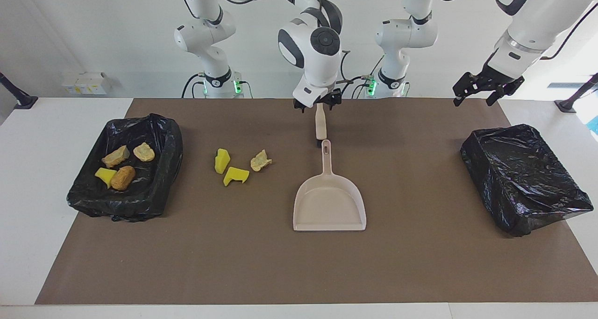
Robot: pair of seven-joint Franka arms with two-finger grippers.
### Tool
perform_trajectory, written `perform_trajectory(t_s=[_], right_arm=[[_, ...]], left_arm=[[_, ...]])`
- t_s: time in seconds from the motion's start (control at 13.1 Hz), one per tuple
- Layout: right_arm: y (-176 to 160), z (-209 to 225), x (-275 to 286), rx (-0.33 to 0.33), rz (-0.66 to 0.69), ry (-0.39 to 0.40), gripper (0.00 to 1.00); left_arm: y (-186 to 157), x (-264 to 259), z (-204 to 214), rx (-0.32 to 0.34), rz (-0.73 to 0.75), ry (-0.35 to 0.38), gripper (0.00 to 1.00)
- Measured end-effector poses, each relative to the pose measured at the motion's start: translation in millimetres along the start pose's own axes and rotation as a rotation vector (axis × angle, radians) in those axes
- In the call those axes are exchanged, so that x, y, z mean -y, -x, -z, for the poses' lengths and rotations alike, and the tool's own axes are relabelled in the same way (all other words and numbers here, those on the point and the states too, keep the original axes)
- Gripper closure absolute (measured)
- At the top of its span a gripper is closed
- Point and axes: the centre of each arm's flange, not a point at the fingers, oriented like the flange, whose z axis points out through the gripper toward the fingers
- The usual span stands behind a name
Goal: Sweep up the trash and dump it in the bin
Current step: 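Bring the dustpan back and set it on the mat with the right gripper, then release the dustpan and withdraw the right gripper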
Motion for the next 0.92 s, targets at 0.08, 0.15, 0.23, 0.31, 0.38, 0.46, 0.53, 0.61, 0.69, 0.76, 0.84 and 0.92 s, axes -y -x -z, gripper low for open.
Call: perform_trajectory(t_s=[0.08,0.15,0.23,0.31,0.38,0.46,0.53,0.61,0.69,0.76,0.84,0.92], right_arm=[[20.6,-15.7,3.1,0.005,0.007,-0.008,0.0],[39.8,-32.2,4.7,0.004,-0.004,-0.016,0.0],[52.9,-45.9,4.6,-0.006,-0.027,-0.017,0.0],[61.8,-59.1,6.6,-0.017,-0.058,-0.025,0.0],[66.5,-73.7,11.4,-0.03,-0.095,-0.04,0.0],[69.0,-89.6,16.9,-0.042,-0.128,-0.055,0.0],[71.0,-104.9,22.3,-0.048,-0.147,-0.055,0.0],[71.9,-116.4,26.1,-0.048,-0.155,-0.05,0.0],[71.4,-124.4,27.7,-0.046,-0.16,-0.045,0.0],[69.8,-129.2,27.1,-0.045,-0.164,-0.043,0.01],[69.7,-131.3,26.1,-0.044,-0.165,-0.041,0.06],[69.7,-132.1,25.9,-0.046,-0.165,-0.042,0.19]], left_arm=[[0.0,0.0,0.0,0.0,0.0,0.0,0.0],[0.0,0.1,0.0,0.0,0.0,0.0,0.0],[0.0,0.3,0.0,0.0,0.0,0.0,0.0],[0.0,0.4,0.0,0.0,0.001,0.0,0.0],[0.0,0.5,0.0,0.0,0.001,0.0,0.0],[0.0,0.6,0.0,0.0,0.001,0.0,0.0],[0.0,0.6,0.0,0.0,0.001,0.0,0.0],[0.0,0.6,0.0,0.0,0.001,0.0,0.0],[0.0,0.6,0.0,0.0,0.001,0.0,0.0],[0.0,0.6,0.0,0.0,0.001,0.0,0.0],[0.0,0.6,0.0,0.0,0.001,0.0,0.0],[0.0,0.6,0.0,0.0,0.001,0.0,0.0]])
